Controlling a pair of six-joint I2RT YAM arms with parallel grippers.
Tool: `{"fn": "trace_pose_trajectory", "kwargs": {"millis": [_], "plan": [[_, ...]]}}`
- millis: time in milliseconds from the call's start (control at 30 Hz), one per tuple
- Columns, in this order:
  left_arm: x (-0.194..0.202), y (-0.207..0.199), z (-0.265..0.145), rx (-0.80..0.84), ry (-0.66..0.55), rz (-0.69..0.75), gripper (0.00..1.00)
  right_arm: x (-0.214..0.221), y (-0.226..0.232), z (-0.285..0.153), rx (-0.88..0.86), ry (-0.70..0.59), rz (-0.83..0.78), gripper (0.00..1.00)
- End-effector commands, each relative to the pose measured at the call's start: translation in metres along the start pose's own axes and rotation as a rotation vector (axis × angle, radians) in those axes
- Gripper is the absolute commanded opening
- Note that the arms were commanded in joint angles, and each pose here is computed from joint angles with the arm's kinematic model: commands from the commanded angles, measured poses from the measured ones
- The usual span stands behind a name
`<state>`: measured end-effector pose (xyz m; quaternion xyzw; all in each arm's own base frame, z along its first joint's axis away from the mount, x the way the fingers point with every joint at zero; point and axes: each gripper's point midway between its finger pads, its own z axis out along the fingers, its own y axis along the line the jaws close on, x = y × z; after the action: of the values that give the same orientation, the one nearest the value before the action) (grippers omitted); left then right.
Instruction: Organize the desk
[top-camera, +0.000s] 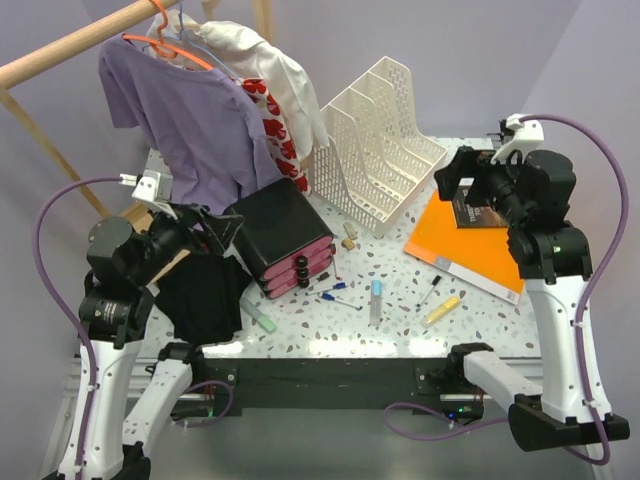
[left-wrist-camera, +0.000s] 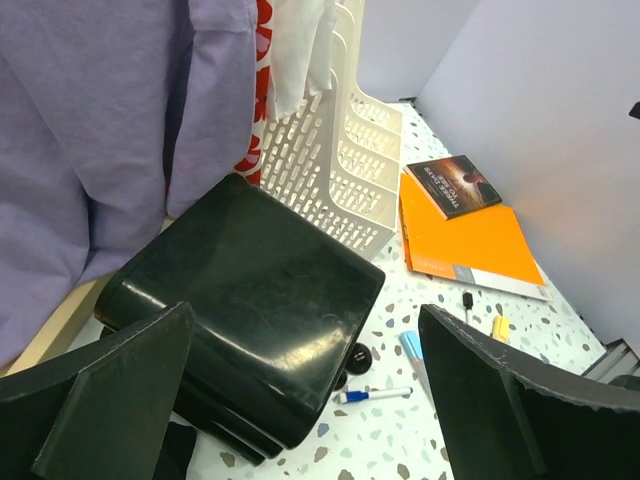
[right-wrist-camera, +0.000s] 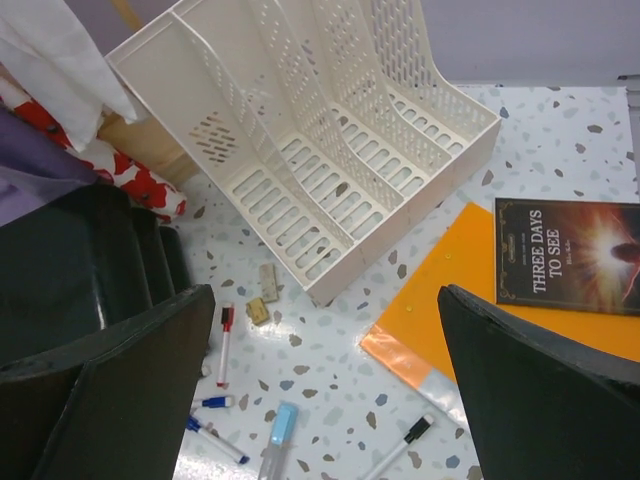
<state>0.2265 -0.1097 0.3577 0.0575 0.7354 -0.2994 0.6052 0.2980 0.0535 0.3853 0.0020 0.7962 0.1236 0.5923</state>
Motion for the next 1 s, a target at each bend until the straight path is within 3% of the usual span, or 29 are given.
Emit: {"fn": "trace_pose_trajectory", "kwargs": {"millis": [0,33,67,333,600,967], "plan": [[-0.004,-0.004,-0.006,-0.003,0.003,-0.026,1.00,-0.001,0.045,-0.007,-0.287,-0.002,-0.120,0.99],[-0.001,-0.004,-0.005,-0.002,0.010,-0.029,1.00,0.010,0.057,-0.010,-0.374,0.032,-0.156,0.99],[0.003,-0.002,-0.005,-0.004,0.018,-0.029,1.00,0.019,0.082,-0.021,-0.566,0.040,-0.242,0.99],[0.031,0.005,0.005,0.022,0.092,-0.043,1.00,0.080,0.124,-0.054,-0.965,0.150,-0.372,0.99],[0.055,-0.006,0.007,0.112,0.147,-0.117,1.00,0.143,0.153,-0.041,-1.049,0.287,-0.512,0.99],[0.047,-0.048,-0.014,0.283,0.111,-0.248,0.99,0.179,0.128,-0.001,-0.891,0.349,-0.570,0.99]]}}
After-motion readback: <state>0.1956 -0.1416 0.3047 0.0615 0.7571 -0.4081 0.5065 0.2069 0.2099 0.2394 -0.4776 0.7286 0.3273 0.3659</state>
